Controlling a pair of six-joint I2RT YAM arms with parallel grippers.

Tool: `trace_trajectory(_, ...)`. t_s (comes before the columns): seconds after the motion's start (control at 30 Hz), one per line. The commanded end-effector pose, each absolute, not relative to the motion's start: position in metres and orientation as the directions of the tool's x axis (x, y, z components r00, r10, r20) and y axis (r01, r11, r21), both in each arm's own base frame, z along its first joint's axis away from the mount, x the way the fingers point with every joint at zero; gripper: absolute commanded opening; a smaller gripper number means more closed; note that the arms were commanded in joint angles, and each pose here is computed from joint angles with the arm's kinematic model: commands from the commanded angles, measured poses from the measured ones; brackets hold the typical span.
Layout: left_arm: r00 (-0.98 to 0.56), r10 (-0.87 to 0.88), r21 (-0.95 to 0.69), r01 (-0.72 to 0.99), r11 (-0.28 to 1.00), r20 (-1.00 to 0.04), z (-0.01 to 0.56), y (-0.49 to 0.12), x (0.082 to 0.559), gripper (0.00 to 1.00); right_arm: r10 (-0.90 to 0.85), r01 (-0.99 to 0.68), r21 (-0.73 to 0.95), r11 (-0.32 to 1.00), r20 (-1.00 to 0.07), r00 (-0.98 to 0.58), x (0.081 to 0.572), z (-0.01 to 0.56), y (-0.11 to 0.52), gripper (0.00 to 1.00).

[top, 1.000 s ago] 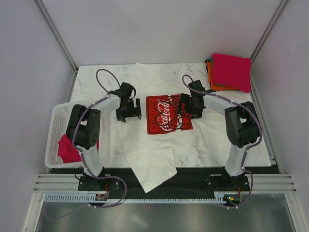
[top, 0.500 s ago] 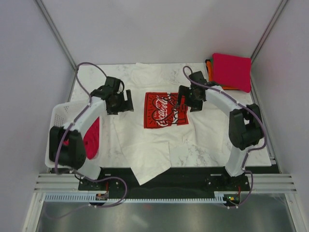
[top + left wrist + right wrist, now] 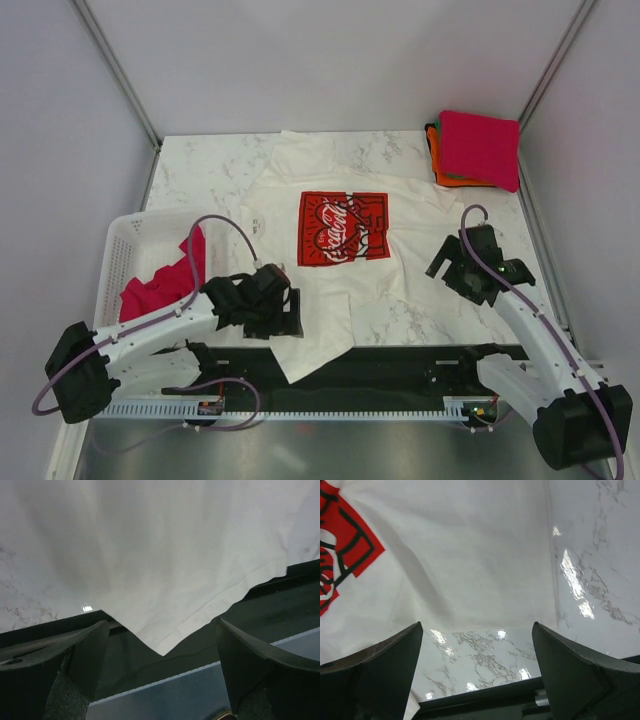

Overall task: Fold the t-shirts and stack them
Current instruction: Fold the tshirt

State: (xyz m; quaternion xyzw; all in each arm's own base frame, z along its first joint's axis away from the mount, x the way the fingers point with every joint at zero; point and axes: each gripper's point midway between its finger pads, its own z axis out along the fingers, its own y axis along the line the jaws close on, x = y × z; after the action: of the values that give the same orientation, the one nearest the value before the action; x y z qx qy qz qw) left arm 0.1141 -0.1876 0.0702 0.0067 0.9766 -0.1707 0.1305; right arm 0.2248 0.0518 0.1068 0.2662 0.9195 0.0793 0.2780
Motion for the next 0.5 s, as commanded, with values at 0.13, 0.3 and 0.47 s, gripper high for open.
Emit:
trace_trajectory(0.13, -0.984, -0.109, -0.374, -0.048, 0.926, -0.142, 0.057, -0.207, 0.06, 0.92, 0.622, 0.585, 0.264, 0.767, -0.529, -0.577, 0.206, 0.111, 0.022, 0.98)
trace_trajectory(0.3, -0.993, -0.082, -0.357, -0.049, 0.933, -0.079, 0.042, -0.206, 0.034, 0.9, 0.64, 0.618, 0.239, 0.749, -0.501, -0.582, 0.2, 0.098, 0.021, 0.98)
trace_trajectory(0.47, -0.996, -0.078, -0.383, -0.057, 0.922, -0.042, 0.027, -0.208, 0.027, 0.78, 0.639, 0.637, 0.22, 0.738, -0.529, -0.558, 0.202, 0.098, 0.011, 0.98)
